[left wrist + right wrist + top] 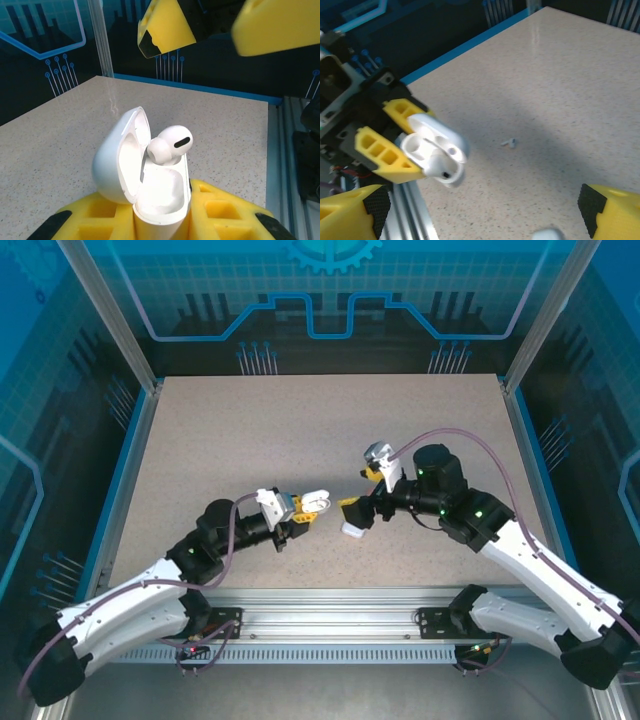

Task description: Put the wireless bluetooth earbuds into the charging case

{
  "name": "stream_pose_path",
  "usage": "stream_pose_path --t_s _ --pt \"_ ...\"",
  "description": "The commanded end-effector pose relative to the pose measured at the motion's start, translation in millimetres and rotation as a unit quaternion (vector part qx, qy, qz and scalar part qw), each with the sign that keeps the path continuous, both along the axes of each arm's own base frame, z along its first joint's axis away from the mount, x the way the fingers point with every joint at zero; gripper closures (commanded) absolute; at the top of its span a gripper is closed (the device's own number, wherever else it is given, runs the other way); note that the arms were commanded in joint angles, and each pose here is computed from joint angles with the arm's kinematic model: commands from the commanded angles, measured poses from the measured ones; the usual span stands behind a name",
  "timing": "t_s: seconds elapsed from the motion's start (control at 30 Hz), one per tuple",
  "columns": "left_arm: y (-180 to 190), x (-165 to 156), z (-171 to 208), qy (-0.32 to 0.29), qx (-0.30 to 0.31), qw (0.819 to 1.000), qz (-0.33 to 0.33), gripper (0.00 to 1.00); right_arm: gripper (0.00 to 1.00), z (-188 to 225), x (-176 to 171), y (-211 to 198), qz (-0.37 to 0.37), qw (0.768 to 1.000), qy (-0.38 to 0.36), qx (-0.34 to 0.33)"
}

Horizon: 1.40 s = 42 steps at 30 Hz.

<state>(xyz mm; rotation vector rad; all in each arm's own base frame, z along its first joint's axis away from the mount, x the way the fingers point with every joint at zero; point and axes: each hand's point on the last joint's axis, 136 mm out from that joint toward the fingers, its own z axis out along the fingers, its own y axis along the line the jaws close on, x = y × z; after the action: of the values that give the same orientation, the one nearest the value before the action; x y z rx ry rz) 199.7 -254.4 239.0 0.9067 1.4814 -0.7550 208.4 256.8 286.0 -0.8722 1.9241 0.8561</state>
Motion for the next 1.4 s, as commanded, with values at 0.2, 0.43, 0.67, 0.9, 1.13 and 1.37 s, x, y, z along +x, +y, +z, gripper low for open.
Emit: stream_pose_path --t_s 0.2,0.43,0.67,0.9,1.13,1.37 --pt "-6 6 16 -0.034 -0.005 0.999 -0.001 0.93 0.00 -16 -2 29 0.025 0.999 0.021 -0.029" --pt "-6 5 17 -0.032 -0.008 0.999 -0.003 0.93 0.00 -27 12 34 -0.003 0.998 0.038 -0.040" --pt "-6 5 18 -0.033 -0.010 0.999 -0.002 0.93 0.00 -32 22 28 -0.032 0.997 0.042 -0.053" --pt "-5 5 18 -0.032 -0.012 0.999 -0.001 0.93 0.01 -40 24 21 -0.044 0.995 0.047 -0.074" --pt "-4 5 17 -0.033 -0.010 0.999 0.002 0.92 0.01 -40 26 13 -0.055 0.995 0.048 -0.075" --pt "-3 5 16 -0.032 -0.009 0.999 0.004 0.92 0.00 -35 24 8 -0.055 0.995 0.047 -0.067"
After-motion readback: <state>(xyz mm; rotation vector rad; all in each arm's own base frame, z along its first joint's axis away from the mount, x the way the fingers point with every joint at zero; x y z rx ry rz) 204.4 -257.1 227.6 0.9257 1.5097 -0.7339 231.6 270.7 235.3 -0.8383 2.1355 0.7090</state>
